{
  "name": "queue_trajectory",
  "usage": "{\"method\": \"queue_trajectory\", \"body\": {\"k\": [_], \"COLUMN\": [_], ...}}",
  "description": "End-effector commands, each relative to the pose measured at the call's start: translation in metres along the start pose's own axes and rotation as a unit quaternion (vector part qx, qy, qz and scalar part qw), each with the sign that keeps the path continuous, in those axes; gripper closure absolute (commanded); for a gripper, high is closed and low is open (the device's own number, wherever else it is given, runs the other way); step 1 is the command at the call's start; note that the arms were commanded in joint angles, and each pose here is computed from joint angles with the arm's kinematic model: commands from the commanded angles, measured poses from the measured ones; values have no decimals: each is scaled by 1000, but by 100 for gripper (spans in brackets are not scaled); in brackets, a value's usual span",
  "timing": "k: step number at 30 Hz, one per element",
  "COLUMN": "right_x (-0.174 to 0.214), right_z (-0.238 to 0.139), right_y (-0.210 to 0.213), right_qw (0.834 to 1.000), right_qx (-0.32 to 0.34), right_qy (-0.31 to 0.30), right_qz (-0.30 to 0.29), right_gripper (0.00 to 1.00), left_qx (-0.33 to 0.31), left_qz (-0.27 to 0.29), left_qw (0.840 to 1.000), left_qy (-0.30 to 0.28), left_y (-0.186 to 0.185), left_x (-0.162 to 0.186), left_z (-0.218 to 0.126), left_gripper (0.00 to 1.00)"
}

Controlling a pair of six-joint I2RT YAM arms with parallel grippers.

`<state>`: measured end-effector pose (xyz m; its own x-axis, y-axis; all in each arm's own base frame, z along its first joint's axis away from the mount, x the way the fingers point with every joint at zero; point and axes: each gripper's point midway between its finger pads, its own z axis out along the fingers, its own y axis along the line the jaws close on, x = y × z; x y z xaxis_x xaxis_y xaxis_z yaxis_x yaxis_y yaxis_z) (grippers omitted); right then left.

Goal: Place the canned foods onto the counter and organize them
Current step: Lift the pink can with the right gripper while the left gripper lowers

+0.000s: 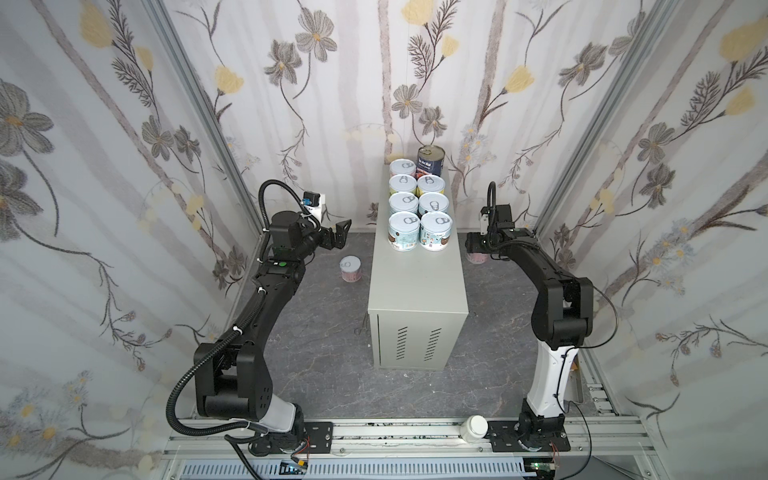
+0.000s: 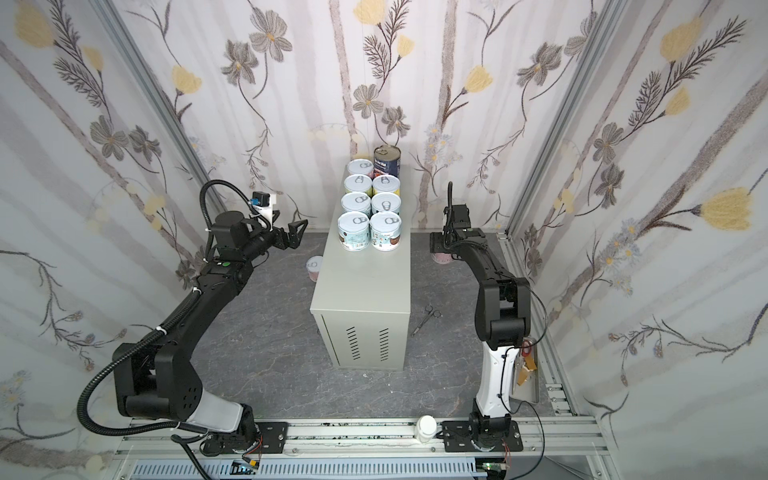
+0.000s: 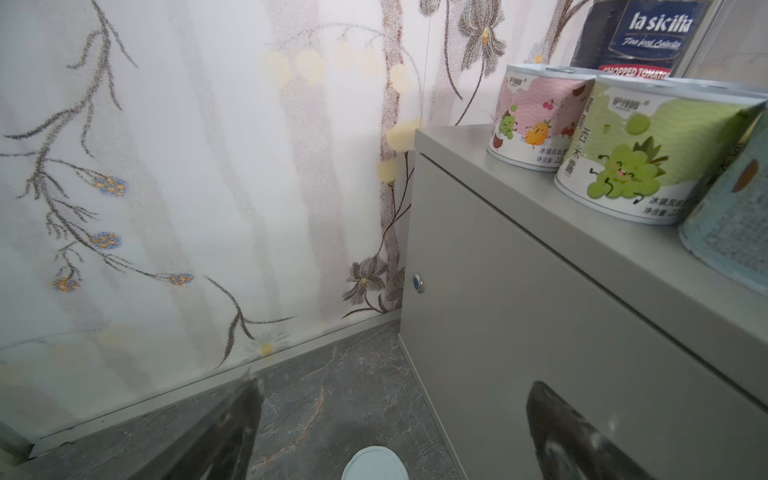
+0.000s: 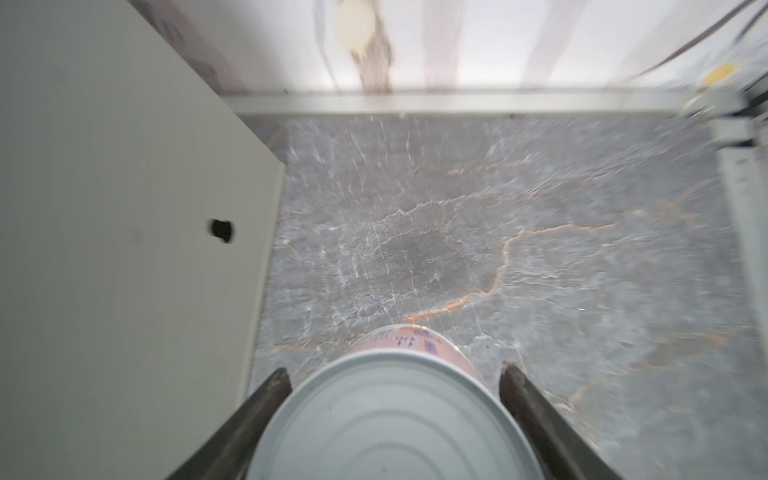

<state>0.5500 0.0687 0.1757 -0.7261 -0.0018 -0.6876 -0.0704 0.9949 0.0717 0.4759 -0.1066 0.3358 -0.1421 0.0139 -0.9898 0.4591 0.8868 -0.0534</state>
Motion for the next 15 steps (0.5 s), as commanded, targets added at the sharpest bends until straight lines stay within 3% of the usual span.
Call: {"method": "queue_trajectory", "body": {"k": [1,8,15], "right_x": [-15,-56,-87], "right_z": [-42,-144,-247], "right_y": [0,13,52], "right_qw": [1000,996,985], "right_qx": [7,3,-19], "right_qy": [-20,-86,-153], "right_qz": [-13,-33,-78], "right_gripper": [56,56,56], "left_qx": [15,17,6], "left_qz": [2,-25,-30], "left_qw": [1000,999,999], "left_qy": [-13,20,33], "left_y": [-5,-4,-1], "left_x": [-3,22,38], "left_z": [-3,3,1], "left_gripper": [0,0,0]}}
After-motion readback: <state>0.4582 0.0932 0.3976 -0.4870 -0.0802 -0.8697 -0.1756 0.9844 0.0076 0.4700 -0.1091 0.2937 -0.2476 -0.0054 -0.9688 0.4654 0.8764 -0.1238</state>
